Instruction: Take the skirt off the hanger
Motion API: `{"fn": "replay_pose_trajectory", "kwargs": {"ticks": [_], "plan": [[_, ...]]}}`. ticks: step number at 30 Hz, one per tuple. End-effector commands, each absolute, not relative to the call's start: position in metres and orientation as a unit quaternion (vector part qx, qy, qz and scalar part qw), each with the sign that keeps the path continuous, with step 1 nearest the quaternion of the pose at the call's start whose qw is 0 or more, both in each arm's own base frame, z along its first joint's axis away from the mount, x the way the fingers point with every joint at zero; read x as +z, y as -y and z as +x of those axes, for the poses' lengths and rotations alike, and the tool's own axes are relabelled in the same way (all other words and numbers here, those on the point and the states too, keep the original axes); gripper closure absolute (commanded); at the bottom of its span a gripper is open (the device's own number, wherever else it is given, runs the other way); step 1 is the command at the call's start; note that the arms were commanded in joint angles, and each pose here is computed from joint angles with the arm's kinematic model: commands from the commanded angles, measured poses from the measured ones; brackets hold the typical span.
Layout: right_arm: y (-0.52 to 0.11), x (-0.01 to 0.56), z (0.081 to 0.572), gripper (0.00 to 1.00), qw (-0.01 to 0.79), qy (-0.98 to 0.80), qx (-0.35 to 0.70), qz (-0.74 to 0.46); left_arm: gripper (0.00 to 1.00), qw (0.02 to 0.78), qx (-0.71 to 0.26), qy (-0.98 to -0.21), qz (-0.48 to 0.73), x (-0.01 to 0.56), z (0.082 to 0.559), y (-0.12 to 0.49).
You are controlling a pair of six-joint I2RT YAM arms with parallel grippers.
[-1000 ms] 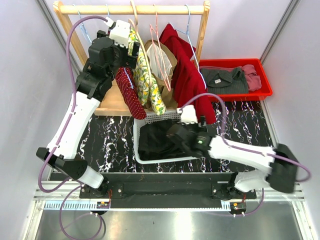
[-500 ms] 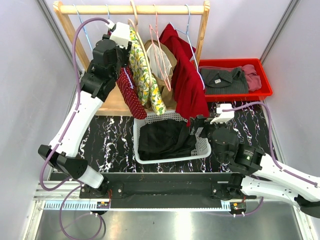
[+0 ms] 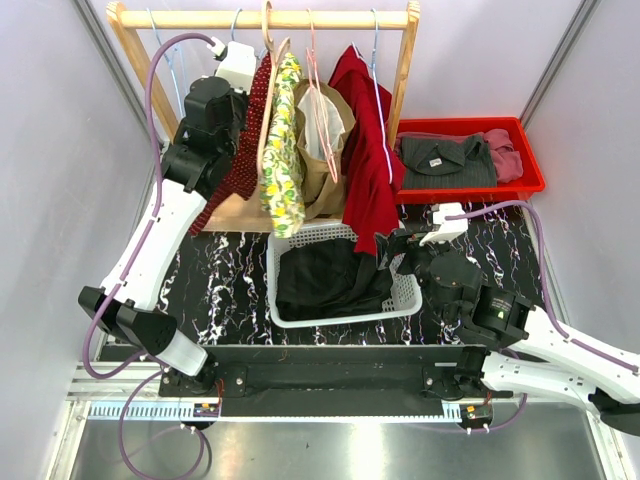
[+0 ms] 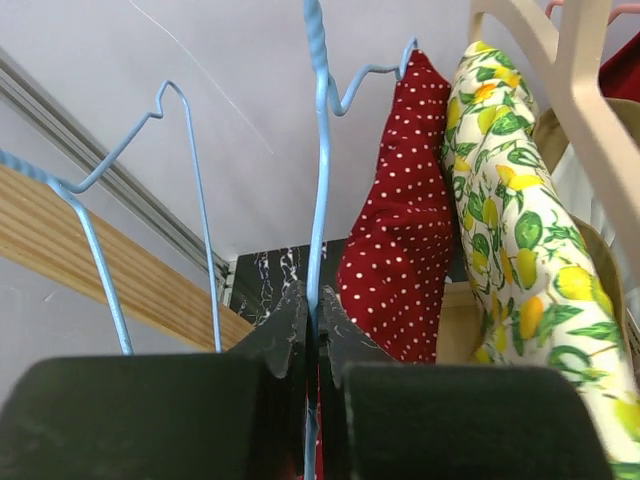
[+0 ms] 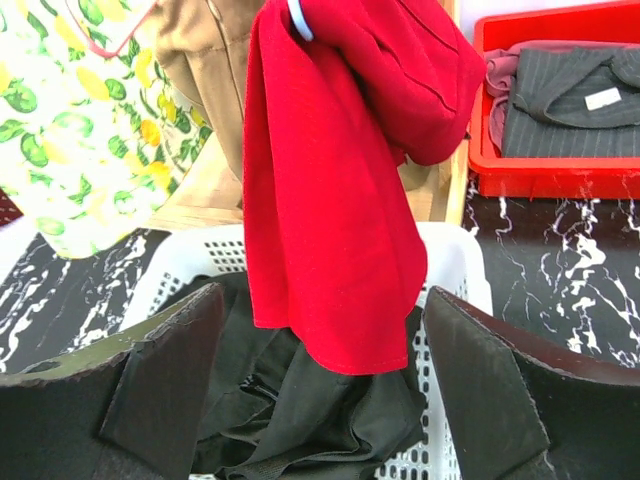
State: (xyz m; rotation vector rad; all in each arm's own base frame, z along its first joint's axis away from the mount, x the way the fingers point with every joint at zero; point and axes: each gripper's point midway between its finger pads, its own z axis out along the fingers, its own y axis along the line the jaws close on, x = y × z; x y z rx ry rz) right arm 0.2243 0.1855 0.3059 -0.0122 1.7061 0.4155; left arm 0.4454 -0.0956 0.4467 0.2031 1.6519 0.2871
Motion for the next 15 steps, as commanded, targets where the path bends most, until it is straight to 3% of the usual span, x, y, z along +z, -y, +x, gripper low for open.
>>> {"fn": "replay_pose_trajectory", "kwargs": {"ticks": [1, 9, 15], "plan": [[-0.190, 0.336, 0.222, 0.12, 0.653, -0.727, 0.213, -0.003, 1.00, 0.695, 0.122, -0.704, 0.076, 0.476, 0.436, 0.086], [-0.197, 0.339, 0.221, 0.14, 0.651, -0.727, 0.220, -0.016, 1.00, 0.763, 0.119, -0.634, 0.040, 0.569, 0.409, 0.067], [-0.203, 0.338, 0.222, 0.14, 0.648, -0.729, 0.220, -0.025, 1.00, 0.813, 0.093, -0.574, 0.034, 0.635, 0.352, 0.052]]}}
